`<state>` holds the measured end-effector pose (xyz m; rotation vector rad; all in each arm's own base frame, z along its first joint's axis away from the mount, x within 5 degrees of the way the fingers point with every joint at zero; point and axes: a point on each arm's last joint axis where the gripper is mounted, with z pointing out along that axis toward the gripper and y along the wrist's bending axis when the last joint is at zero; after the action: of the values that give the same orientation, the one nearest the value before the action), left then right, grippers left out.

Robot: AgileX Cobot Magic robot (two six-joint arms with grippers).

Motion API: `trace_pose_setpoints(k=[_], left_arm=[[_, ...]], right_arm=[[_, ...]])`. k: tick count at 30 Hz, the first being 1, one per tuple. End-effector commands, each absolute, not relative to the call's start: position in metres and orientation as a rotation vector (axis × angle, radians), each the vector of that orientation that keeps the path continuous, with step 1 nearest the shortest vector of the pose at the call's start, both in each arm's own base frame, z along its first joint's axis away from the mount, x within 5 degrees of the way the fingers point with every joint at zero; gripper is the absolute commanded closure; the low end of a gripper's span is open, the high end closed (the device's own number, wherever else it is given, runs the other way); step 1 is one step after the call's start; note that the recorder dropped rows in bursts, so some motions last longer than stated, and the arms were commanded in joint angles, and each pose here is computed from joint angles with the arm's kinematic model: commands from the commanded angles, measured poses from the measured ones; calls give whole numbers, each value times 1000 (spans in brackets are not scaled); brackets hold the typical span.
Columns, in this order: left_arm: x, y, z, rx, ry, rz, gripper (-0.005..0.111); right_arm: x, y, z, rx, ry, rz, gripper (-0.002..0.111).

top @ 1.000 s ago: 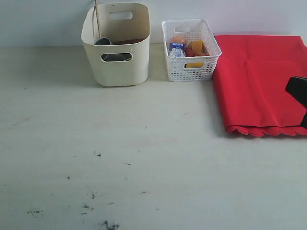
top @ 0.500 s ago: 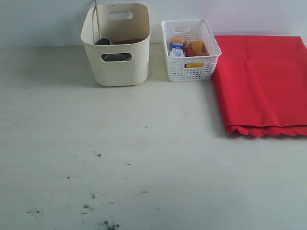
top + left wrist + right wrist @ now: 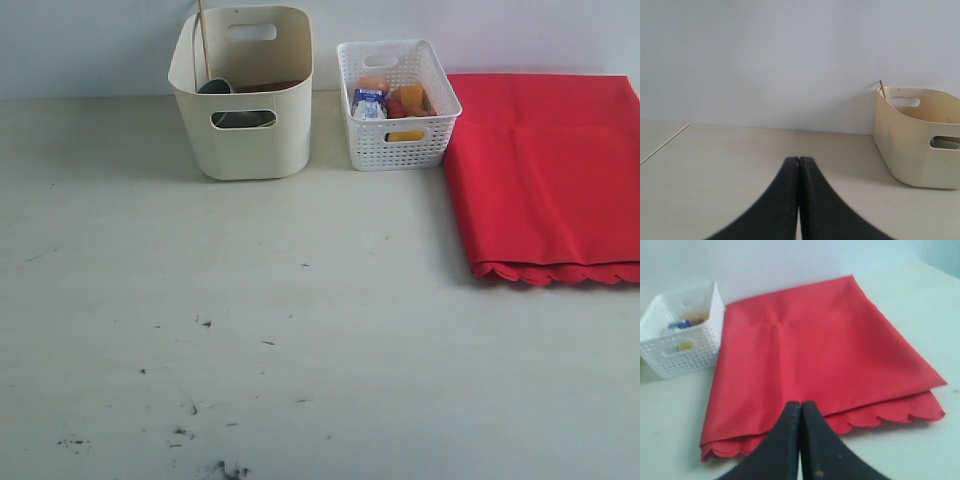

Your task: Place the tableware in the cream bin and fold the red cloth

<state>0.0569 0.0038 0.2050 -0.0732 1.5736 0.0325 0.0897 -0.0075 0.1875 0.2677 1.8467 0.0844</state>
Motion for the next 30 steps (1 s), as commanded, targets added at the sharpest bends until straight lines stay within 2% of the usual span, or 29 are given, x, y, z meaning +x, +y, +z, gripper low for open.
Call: trace_pose_setpoints(k=[1,18,23,30], left_arm=[[56,4,205,-78,1570,32,104],[56,4,205,-78,1570,32,104],[56,4,205,-78,1570,32,104],[56,4,205,-78,1570,32,104]], right_arm=[[79,1,195,161,1748,160,108],[61,0,197,162,1683,183,108],[57,6,199,18,1646,156,108],[56,7,197,5,1665,159,108]])
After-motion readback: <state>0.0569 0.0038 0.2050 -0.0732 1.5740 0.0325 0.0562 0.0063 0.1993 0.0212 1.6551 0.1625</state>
